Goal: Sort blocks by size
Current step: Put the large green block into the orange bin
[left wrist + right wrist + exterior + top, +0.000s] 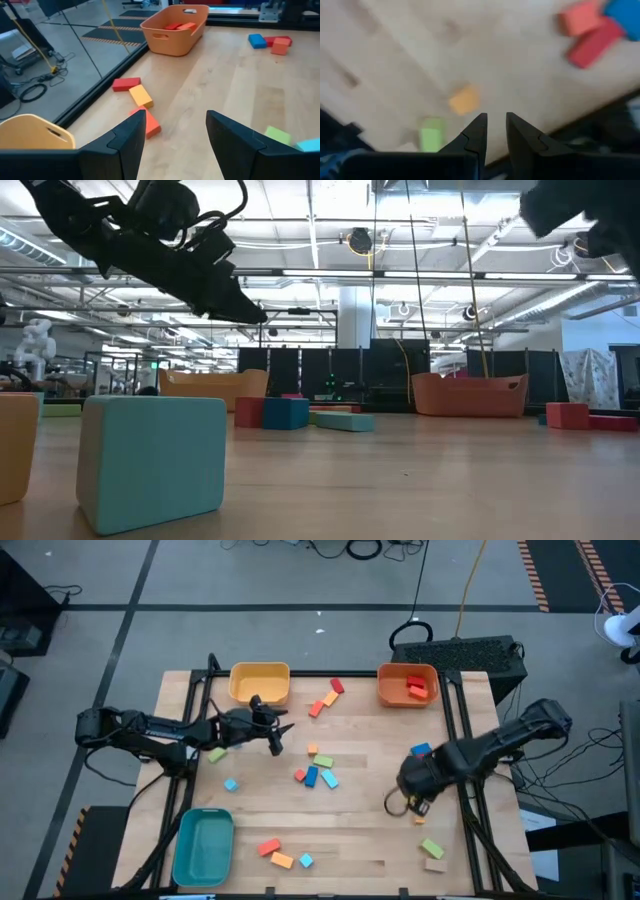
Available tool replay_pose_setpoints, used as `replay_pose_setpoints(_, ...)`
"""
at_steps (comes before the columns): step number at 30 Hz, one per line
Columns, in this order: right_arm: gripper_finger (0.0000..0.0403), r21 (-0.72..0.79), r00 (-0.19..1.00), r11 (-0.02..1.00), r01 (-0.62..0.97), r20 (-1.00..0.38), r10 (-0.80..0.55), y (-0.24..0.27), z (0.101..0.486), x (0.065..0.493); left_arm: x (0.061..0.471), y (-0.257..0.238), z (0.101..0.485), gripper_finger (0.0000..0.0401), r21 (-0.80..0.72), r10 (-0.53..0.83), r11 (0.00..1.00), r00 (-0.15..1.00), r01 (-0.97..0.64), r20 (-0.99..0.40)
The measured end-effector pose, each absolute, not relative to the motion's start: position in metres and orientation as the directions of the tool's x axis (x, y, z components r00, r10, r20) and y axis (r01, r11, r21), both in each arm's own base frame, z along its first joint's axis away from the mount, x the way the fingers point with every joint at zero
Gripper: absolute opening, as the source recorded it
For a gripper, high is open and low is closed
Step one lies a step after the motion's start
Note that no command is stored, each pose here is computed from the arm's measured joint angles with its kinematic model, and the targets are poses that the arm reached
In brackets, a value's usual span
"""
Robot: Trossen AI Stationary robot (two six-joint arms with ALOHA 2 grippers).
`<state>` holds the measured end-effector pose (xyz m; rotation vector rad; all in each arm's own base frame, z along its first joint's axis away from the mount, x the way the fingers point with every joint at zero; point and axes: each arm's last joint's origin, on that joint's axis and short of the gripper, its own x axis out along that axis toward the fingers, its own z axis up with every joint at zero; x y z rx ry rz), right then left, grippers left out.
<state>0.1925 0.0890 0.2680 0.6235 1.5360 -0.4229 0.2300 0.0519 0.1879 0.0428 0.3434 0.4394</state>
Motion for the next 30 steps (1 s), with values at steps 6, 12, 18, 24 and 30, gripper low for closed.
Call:
replay_pose_setpoints(6, 0.0085, 0.214, 0.154, 0.811, 0.544, -0.976, 0.155, 0.137, 0.254, 0.206, 0.233, 0.038, 0.187, 0.021, 0.115, 0.371, 0.928, 0.87, -0.353, -0.323)
replay_pose_setpoints(12, 0.0124, 0.184, 0.092, 0.856, 0.483, -0.983, 0.16, 0.173, 0.227, 0.208, 0.234, 0.029, 0.188, 0.021, 0.114, 0.337, 0.942, 0.886, -0.317, -0.319)
replay_pose_setpoints(18, 0.0153, 0.138, -0.06, 0.833, 0.536, -0.978, 0.2, 0.194, 0.21, 0.198, 0.234, 0.028, 0.189, 0.021, 0.113, 0.338, 0.941, 0.89, -0.318, -0.306)
replay_pose_setpoints(24, 0.018, 0.094, -0.104, 0.805, 0.586, -0.976, 0.189, 0.204, 0.201, 0.194, 0.235, 0.028, 0.189, 0.021, 0.113, 0.338, 0.941, 0.89, -0.318, -0.306)
replay_pose_setpoints(30, 0.0225, 0.007, -0.162, 0.762, 0.647, -0.976, 0.147, 0.208, 0.185, 0.196, 0.234, 0.027, 0.188, 0.021, 0.115, 0.337, 0.942, 0.889, -0.317, -0.311)
